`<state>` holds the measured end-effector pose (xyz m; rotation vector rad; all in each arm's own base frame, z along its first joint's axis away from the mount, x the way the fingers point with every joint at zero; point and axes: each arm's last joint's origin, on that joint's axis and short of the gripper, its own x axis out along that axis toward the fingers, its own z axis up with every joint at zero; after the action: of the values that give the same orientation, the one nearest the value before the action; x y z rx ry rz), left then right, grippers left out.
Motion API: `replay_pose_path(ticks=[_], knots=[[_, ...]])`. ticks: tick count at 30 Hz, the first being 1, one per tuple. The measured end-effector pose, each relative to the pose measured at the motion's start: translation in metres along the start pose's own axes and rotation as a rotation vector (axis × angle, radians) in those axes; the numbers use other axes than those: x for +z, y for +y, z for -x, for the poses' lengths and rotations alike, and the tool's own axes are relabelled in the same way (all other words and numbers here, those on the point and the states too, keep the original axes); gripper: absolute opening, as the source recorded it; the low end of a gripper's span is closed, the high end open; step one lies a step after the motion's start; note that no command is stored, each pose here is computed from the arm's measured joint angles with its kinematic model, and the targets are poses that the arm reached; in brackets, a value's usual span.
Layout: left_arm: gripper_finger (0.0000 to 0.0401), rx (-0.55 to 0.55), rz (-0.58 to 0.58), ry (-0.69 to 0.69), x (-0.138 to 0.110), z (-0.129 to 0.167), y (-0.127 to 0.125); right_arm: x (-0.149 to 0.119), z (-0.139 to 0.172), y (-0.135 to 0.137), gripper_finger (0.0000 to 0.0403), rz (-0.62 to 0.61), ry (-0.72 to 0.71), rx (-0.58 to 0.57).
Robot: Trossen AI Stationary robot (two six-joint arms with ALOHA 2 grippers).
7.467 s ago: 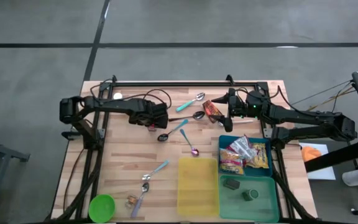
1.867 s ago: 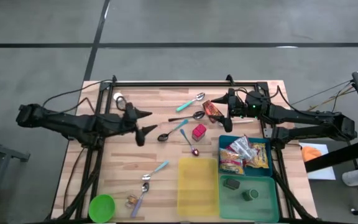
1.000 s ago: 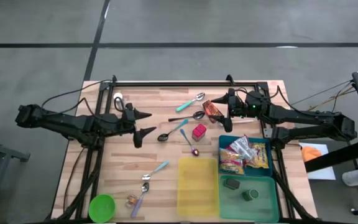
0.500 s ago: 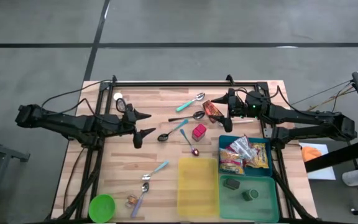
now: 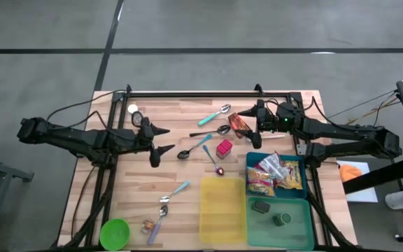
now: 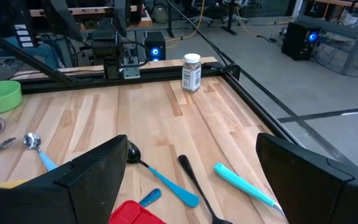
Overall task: Pick & Place Food Item
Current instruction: Put the red seasoning can into the green bin
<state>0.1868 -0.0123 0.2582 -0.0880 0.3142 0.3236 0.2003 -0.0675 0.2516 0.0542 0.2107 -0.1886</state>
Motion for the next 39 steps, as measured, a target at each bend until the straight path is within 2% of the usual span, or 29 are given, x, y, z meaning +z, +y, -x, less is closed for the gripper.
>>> replay_pose_path(ticks=[6, 12, 20, 25, 30, 39], knots=[[0.0315, 0.002, -0.005, 0.011, -0.001, 0.0, 0.0, 0.001, 0.0, 0.0, 0.0352, 0.001, -0.008, 0.004], [0.0315, 0.002, -0.005, 0.011, -0.001, 0.0, 0.0, 0.0, 0.0, 0.002, 0.0352, 0.029, -0.005, 0.07], [0.0315, 0.003, -0.005, 0.011, -0.001, 0.0, 0.0, -0.002, 0.001, 0.008, 0.0352, 0.095, 0.006, 0.249], [0.0315, 0.002, -0.005, 0.011, -0.001, 0.0, 0.0, -0.011, -0.008, 0.015, 0.0352, 0.119, 0.093, 0.287], [0.0315, 0.002, -0.005, 0.01, -0.001, 0.0, 0.0, -0.005, -0.029, 0.015, 0.0352, 0.125, 0.15, 0.305], [0.0315, 0.002, -0.005, 0.01, -0.001, 0.0, 0.0, -0.006, -0.072, 0.011, 0.0352, 0.269, 0.492, 0.393]])
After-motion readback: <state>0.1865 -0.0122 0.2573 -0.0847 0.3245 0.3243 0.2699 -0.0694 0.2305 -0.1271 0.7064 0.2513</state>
